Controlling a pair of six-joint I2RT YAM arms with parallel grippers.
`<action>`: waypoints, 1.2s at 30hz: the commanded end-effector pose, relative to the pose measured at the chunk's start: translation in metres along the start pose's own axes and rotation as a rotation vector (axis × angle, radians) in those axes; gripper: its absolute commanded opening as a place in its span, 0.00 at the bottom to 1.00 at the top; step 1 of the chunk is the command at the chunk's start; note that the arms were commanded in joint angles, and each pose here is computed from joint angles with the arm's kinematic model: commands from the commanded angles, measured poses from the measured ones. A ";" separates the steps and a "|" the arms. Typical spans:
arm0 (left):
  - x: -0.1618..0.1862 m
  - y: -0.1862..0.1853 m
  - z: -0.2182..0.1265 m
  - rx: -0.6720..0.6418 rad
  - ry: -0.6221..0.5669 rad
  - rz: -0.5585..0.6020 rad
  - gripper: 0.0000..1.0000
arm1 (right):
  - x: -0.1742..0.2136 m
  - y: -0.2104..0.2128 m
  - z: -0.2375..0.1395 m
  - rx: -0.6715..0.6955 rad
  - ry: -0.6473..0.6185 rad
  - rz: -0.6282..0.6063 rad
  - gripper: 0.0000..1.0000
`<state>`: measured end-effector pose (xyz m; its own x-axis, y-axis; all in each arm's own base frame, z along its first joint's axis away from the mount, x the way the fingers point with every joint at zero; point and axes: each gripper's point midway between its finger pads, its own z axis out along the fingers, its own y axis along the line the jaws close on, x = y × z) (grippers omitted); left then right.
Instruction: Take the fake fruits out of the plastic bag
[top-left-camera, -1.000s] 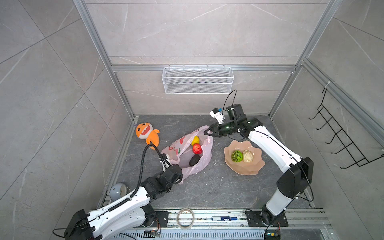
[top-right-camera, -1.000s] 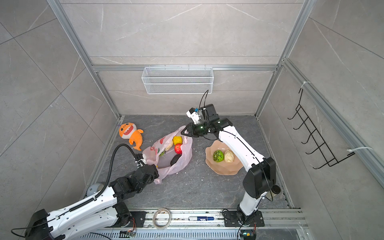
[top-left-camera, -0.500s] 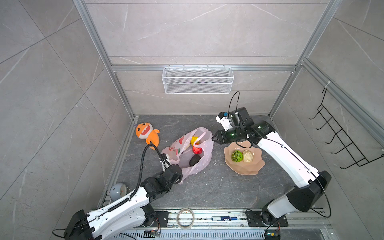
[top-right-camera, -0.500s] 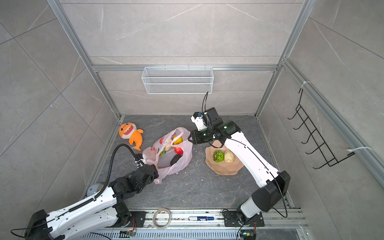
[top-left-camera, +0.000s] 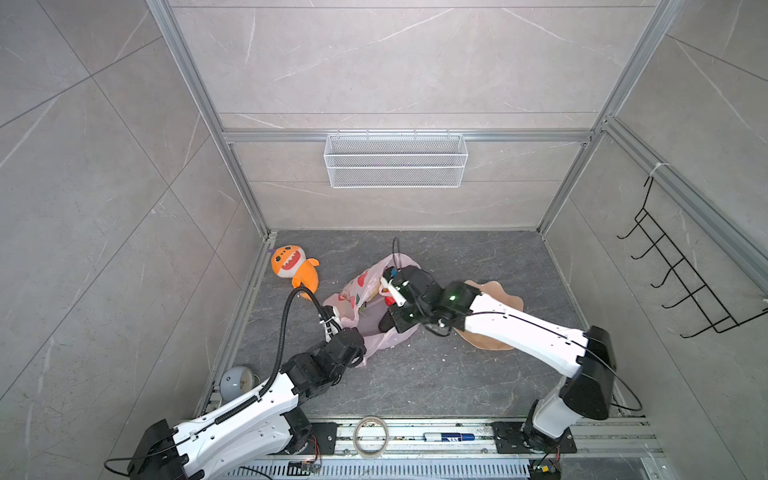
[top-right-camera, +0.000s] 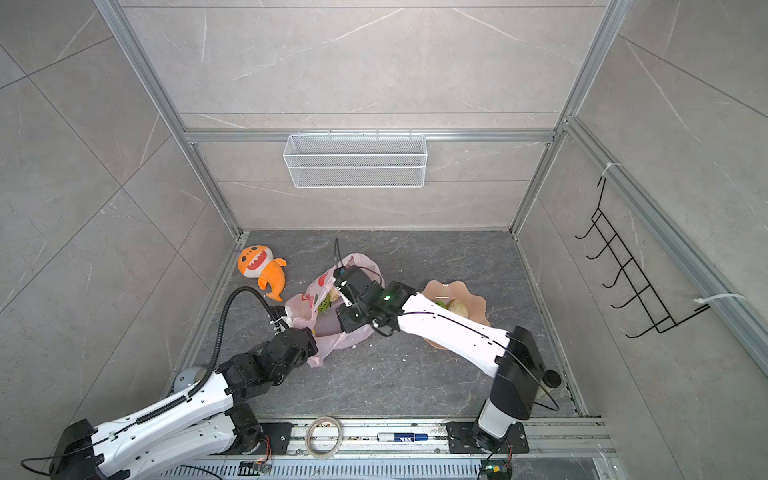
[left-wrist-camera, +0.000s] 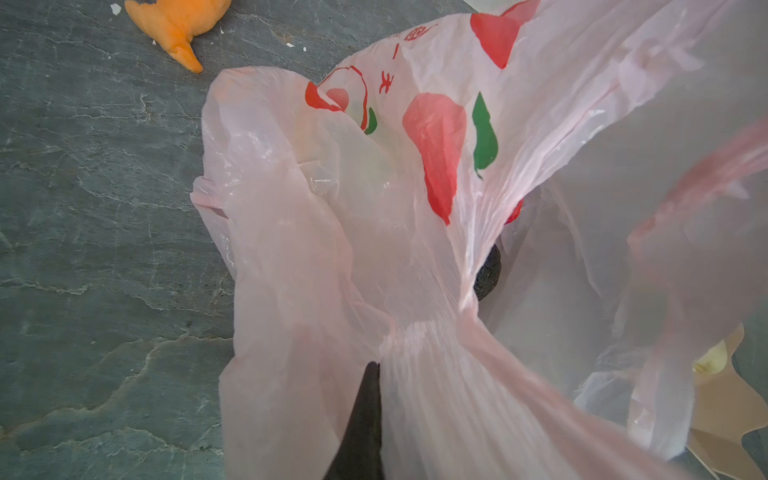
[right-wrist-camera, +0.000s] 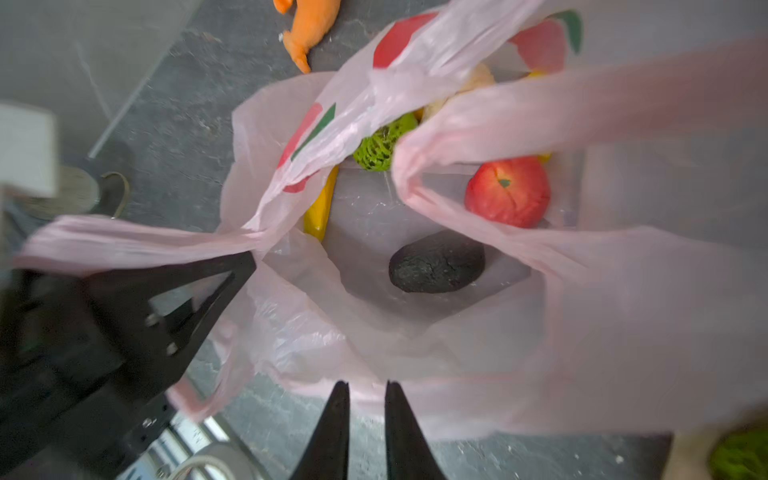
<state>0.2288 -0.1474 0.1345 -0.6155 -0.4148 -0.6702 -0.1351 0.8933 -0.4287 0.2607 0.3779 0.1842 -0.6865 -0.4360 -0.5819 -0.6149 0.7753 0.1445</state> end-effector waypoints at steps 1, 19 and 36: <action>-0.012 -0.010 -0.005 0.029 -0.032 -0.010 0.00 | -0.024 -0.005 0.026 0.084 -0.119 0.044 0.19; 0.004 0.010 -0.001 -0.007 0.000 -0.015 0.00 | -0.019 -0.094 0.084 0.358 -0.079 0.180 0.26; 0.019 0.003 0.013 0.002 0.050 0.018 0.00 | -0.016 -0.103 0.093 0.379 -0.047 0.192 0.64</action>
<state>0.2235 -0.1500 0.1053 -0.6674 -0.3787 -0.6412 -0.1405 0.9096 -0.3910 0.3668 0.3449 0.1028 -0.7460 -0.2655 -0.6107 -0.2955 0.9538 -0.0538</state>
